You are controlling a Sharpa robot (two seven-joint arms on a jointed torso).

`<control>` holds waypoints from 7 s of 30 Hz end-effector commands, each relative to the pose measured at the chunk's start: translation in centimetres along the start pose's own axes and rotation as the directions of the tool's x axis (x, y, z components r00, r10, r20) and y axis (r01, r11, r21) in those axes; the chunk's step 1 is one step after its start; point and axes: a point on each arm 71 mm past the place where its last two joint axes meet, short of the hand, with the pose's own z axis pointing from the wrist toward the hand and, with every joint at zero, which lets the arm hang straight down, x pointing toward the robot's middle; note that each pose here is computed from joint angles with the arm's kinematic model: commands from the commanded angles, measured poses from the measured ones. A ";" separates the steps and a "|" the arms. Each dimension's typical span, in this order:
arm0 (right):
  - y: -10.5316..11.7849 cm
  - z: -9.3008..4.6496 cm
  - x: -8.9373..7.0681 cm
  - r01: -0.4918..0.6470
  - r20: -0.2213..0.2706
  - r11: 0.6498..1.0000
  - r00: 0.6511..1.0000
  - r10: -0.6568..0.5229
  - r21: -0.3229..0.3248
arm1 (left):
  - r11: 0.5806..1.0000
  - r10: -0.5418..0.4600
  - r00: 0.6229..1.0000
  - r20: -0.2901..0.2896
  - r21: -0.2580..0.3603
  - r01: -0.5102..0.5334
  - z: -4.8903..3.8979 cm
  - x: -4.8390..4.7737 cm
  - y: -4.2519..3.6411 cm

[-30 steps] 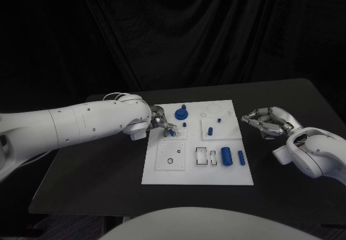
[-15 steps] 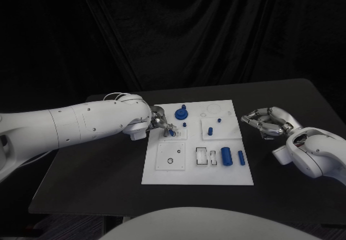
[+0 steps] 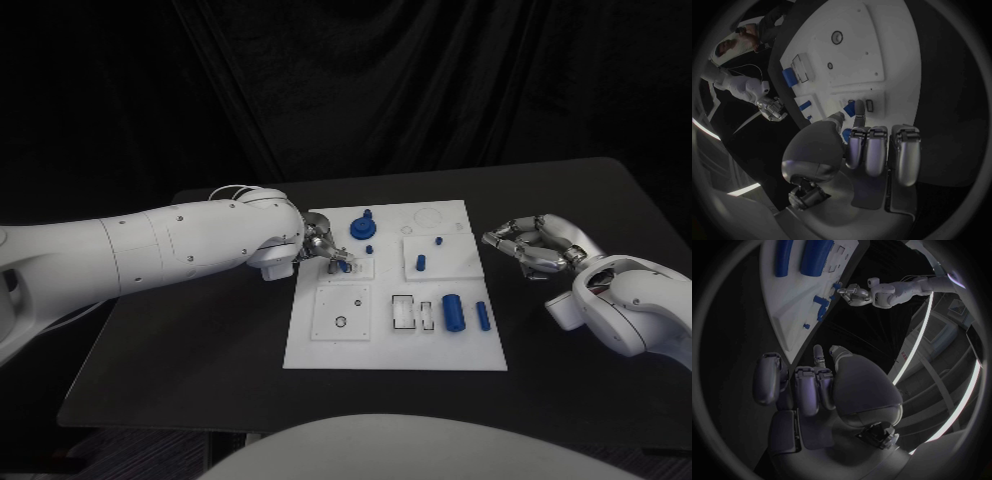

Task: Assemble the parts on the task board

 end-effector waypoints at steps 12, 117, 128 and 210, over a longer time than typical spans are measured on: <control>-0.2 -0.2 0.2 0.008 -0.019 1.000 1.000 -0.007 0.019 | 1.000 0.006 1.000 -0.024 0.009 -0.006 0.10 0.36 -0.36; -0.3 0.1 0.7 0.016 -0.058 0.999 0.998 -0.014 0.045 | 0.996 -0.090 0.995 -0.036 0.025 0.091 0.40 0.97 -0.29; -0.3 0.1 0.7 0.017 -0.063 0.999 0.998 -0.013 0.049 | 0.992 -0.124 0.990 -0.062 0.015 0.125 0.41 1.23 -0.25; -0.5 0.1 1.0 0.015 -0.096 0.997 0.995 -0.008 0.072 | 0.981 -0.190 0.982 -0.004 0.042 0.190 0.75 2.49 0.99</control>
